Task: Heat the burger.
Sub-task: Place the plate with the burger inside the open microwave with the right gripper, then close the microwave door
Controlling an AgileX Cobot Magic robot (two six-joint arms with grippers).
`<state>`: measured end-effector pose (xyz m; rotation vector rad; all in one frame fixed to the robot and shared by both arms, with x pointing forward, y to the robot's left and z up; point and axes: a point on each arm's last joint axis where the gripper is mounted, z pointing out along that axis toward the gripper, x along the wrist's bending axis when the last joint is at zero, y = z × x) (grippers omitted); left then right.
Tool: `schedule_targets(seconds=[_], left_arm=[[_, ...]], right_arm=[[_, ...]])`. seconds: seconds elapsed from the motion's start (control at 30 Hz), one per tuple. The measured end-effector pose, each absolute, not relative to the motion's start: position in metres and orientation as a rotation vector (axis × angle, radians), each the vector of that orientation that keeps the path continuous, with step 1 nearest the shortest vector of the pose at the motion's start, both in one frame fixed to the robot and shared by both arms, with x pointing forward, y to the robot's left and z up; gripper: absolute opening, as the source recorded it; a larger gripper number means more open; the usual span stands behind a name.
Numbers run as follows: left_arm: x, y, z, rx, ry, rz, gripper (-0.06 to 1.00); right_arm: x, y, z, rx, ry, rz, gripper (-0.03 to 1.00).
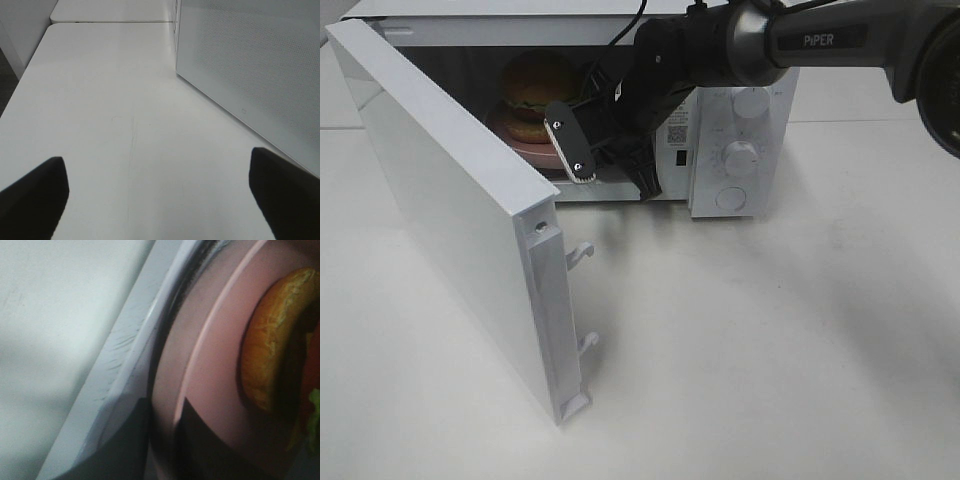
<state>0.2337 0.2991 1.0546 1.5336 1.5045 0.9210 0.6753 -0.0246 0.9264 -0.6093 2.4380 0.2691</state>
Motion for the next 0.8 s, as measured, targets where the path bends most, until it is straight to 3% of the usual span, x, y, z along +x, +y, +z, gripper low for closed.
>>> schedule_targets(seconds=[0.23,0.8], left_arm=[[0.234,0.299,1.055,1.534,1.505,0.921,0.89],[0.234,0.299,1.055,1.534,1.505,0.921,0.89]], right_arm=[[0.677,-0.024,0.927,-0.593,2.415,0.282,0.39],[0.661,-0.031,0.929,-0.553,2.462,0.321,0.73]])
